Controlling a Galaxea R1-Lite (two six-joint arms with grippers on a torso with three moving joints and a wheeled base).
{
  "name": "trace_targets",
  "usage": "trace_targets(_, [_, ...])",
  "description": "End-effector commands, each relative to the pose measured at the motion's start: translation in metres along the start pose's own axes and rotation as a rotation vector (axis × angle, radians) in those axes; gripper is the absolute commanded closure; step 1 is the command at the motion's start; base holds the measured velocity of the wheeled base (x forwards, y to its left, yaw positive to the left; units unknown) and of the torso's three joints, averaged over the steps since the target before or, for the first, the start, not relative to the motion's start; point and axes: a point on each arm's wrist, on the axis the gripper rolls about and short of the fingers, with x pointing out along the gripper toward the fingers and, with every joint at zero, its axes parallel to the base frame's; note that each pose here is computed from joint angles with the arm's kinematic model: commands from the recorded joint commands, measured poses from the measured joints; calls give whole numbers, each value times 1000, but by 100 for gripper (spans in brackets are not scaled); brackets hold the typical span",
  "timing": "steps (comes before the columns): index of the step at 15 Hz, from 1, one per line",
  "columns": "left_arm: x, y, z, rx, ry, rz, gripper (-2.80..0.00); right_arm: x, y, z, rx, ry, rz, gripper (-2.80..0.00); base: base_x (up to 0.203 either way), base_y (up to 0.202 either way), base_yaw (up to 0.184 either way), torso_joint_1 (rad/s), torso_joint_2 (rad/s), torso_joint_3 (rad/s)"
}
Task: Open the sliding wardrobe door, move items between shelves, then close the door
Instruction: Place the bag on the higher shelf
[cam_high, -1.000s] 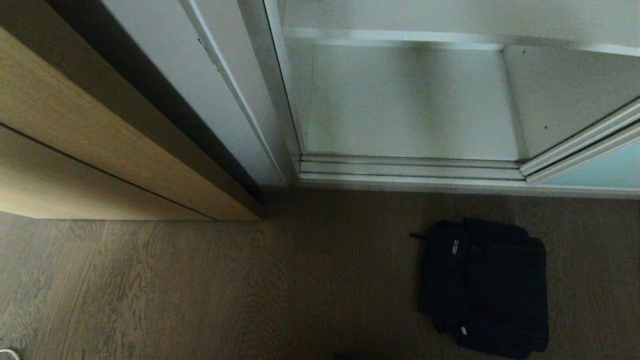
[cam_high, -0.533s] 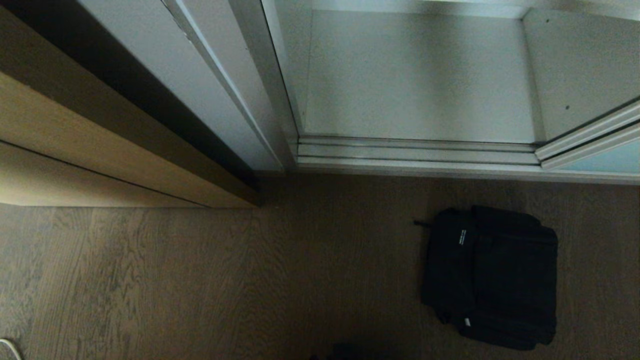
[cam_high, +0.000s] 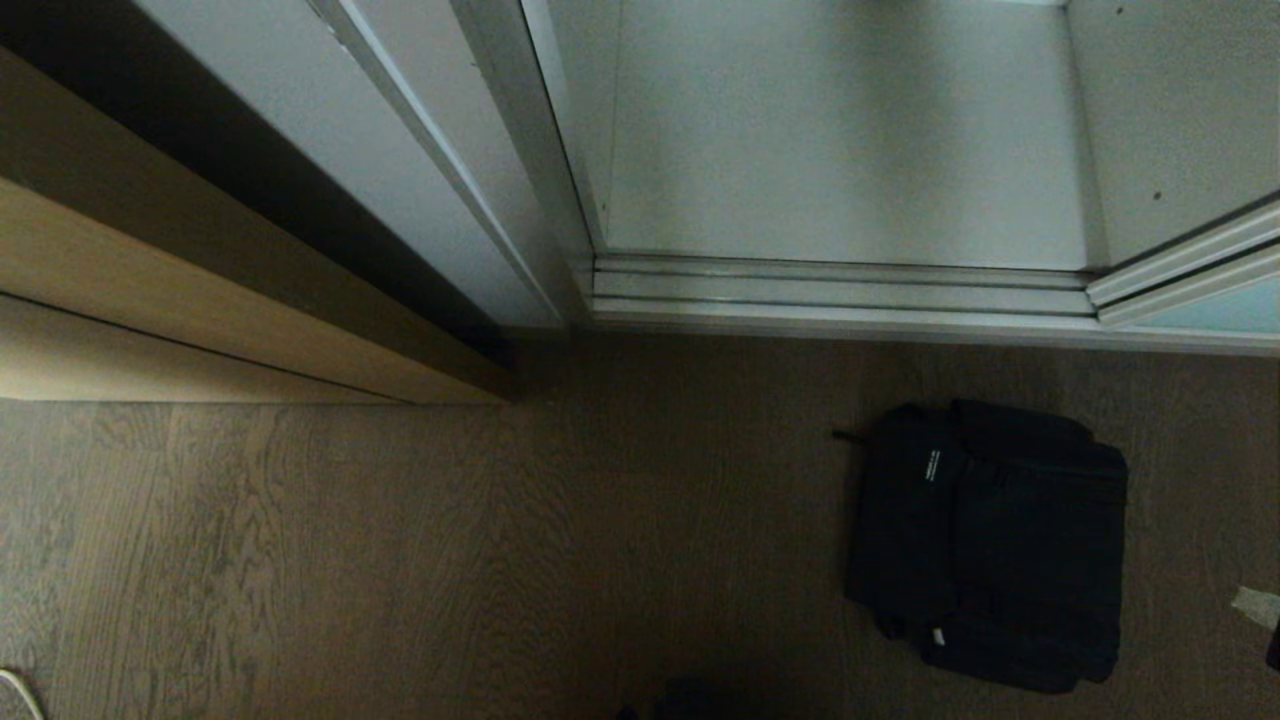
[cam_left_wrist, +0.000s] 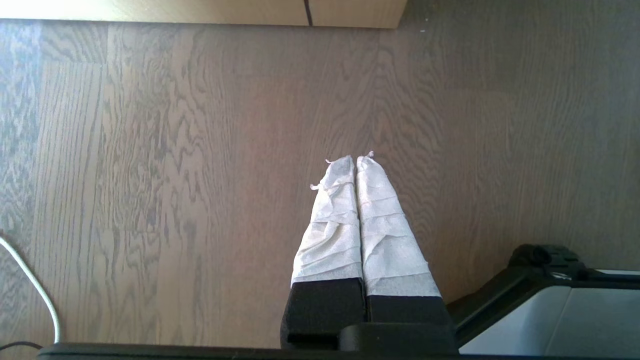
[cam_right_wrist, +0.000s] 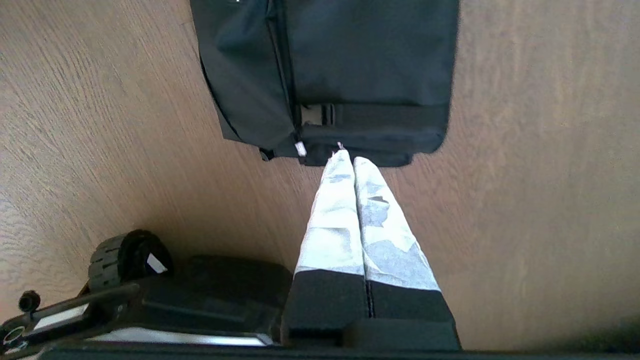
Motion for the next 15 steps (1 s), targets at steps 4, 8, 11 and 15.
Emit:
trace_targets(4, [0, 0, 0, 0, 1, 1, 0, 90, -10, -18, 14, 155, -12, 0, 0, 0, 0, 0, 0, 0])
trace_targets(8, [0, 0, 0, 0, 1, 1, 0, 147, -19, -36, -24, 10, 11, 0, 0, 0, 0, 0, 0, 0])
trace_targets(11, [0, 0, 0, -1, 1, 0, 0, 175, -26, -58, -64, -4, 13, 0, 0, 0, 0, 0, 0, 0])
trace_targets(15, [0, 0, 0, 0, 1, 0, 0, 208, -36, -76, -161, 17, 2, 0, 0, 0, 0, 0, 0, 0])
